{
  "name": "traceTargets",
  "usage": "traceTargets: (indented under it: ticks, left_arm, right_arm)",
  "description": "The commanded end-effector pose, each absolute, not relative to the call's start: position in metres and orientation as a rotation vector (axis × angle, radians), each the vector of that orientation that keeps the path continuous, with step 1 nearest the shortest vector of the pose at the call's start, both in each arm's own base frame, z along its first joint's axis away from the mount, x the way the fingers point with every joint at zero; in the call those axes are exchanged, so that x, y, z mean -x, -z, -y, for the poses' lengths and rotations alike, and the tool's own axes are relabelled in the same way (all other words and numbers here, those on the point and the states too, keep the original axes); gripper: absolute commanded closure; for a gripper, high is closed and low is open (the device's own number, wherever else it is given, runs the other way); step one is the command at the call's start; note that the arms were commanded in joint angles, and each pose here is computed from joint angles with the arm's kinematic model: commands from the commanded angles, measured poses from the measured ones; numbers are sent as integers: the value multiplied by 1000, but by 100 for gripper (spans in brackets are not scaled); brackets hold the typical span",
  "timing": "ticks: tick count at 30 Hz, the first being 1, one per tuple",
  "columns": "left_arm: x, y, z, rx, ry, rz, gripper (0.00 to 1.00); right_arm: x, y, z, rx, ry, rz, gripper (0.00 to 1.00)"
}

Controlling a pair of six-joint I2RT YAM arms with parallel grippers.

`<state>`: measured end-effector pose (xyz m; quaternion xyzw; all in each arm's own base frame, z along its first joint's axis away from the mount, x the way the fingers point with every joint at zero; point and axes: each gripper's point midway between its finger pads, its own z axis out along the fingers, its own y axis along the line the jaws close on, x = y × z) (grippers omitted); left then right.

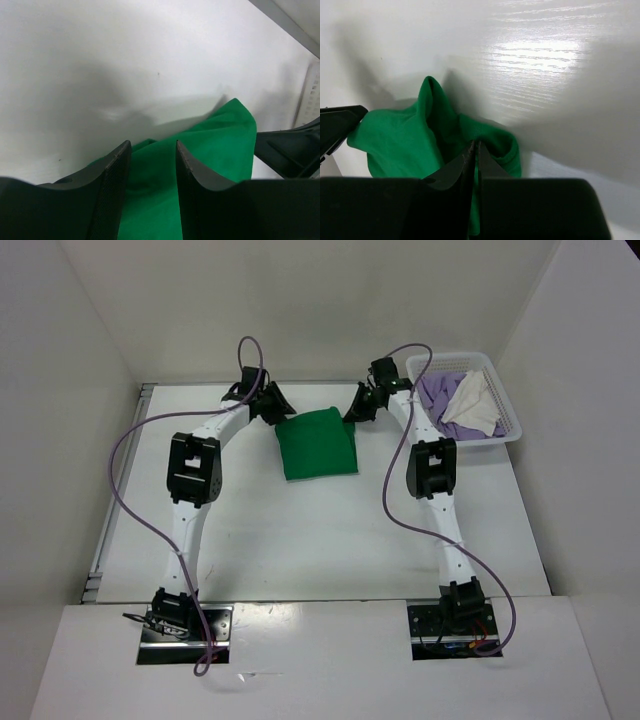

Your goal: Fold and stack the t-shirts

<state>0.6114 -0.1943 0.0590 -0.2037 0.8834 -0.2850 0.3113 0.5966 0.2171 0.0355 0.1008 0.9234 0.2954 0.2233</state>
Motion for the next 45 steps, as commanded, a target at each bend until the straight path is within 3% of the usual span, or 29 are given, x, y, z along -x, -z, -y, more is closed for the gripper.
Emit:
traceTargets:
  ticks: [1,7,11,12,15,19,26,30,33,35,36,39,45]
  left_arm:
    - [-624,-66,191,491,739,-2271,51]
    - [-630,-157,176,417,743,-2112,31]
    - [-604,-206,154,420,711,-2044,23]
    - [-588,-176,146,456,686,-2114,22]
    - [-556,-160,148,439,715,-2177,22]
    - [-503,-104,164,444,847,-2340,25]
    - [-473,-50,186,365,952,-2494,24]
    - [-475,-36,200,356,998,-2501,27]
    - [-481,-19,213,352,1062,-2517,36]
    - [-493,-24,225,325,1090,-2492,46]
    - [-495,-19,234,302,1097,-2489,57]
    - [-519,-43,247,302,1127,-2409,78]
    - [-578,-98,211,354,1055,-2275,88]
  right_arm:
    - [-596,-36,-218,-259,-804,-2551,91]
    - [-600,-126,-222,-191,-857,-2406,90]
    - [-580,-170,-221,-157,-884,-2388,77]
    - [-576,-177,-220,-143,-879,-2382,71]
    - [-554,-207,-226,-92,-873,-2356,58]
    - [-520,-233,-221,-75,-872,-2324,47]
    - [-445,-227,-196,-80,-842,-2357,44]
    - [-409,-233,-193,-58,-883,-2351,44]
    - [-390,-214,-190,-95,-891,-2382,44]
    - [-383,-206,-190,-112,-903,-2408,44]
    - [-379,-203,-189,-113,-903,-2410,44]
    - [-372,-192,-187,-124,-899,-2439,44]
    - [-365,-183,-186,-139,-901,-2451,44]
